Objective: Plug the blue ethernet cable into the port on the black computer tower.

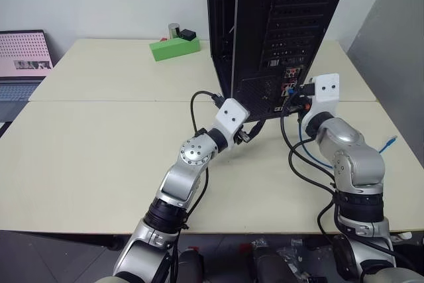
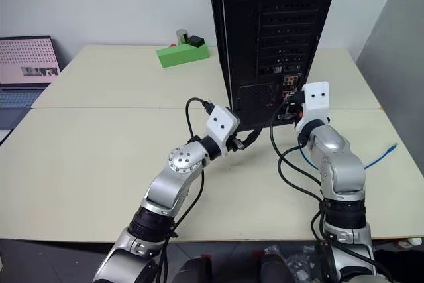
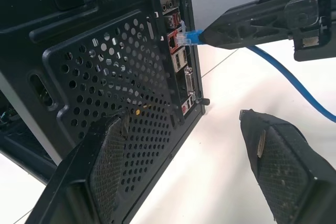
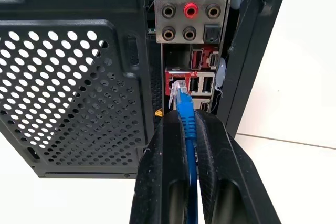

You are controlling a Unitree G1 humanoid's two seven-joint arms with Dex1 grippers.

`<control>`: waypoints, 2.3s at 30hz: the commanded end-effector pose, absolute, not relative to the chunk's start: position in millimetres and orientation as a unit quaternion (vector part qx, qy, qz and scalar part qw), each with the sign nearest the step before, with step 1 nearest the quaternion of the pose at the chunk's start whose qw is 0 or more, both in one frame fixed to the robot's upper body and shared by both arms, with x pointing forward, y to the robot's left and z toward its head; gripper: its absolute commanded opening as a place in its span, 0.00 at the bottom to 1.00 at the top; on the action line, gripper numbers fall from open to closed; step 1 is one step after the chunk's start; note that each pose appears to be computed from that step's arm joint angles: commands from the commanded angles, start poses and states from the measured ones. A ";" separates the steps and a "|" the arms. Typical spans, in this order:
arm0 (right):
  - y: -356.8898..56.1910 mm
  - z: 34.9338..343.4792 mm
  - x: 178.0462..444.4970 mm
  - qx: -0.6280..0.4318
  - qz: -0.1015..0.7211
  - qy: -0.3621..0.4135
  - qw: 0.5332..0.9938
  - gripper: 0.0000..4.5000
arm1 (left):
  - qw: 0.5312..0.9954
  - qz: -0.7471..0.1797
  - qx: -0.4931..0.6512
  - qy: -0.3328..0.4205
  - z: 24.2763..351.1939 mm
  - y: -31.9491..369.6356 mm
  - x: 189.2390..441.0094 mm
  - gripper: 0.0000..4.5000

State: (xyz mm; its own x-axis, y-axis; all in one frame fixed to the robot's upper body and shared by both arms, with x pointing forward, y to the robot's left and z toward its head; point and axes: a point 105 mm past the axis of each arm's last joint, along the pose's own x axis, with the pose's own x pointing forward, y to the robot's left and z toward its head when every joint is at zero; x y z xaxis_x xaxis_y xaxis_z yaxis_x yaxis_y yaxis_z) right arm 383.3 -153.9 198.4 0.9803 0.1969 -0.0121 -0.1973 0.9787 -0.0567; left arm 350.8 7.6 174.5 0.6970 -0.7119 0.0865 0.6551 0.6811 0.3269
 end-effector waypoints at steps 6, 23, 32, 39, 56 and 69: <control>-149.6 218.8 385.8 -0.030 0.107 -0.034 0.993 0.00 | 0.910 -0.370 0.135 -0.132 186.8 7.1 348.3 0.79; -149.3 218.2 390.1 -0.036 0.106 -0.035 0.993 0.00 | 0.909 -0.370 0.136 -0.131 186.6 7.5 347.9 0.79; -148.9 214.8 393.9 -0.036 0.104 -0.030 0.993 0.00 | 0.909 -0.370 0.136 -0.131 186.5 7.5 347.7 0.79; -148.9 210.7 395.1 -0.036 0.105 -0.024 0.994 0.00 | 0.910 -0.370 0.136 -0.131 186.2 7.7 347.2 0.79; -138.2 230.6 398.3 0.016 0.115 -0.034 0.993 0.00 | 0.908 -0.373 0.134 -0.133 186.2 5.3 346.3 0.79; -138.6 230.7 402.8 0.013 0.118 -0.028 0.993 0.00 | 0.909 -0.372 0.132 -0.133 186.1 4.8 345.8 0.79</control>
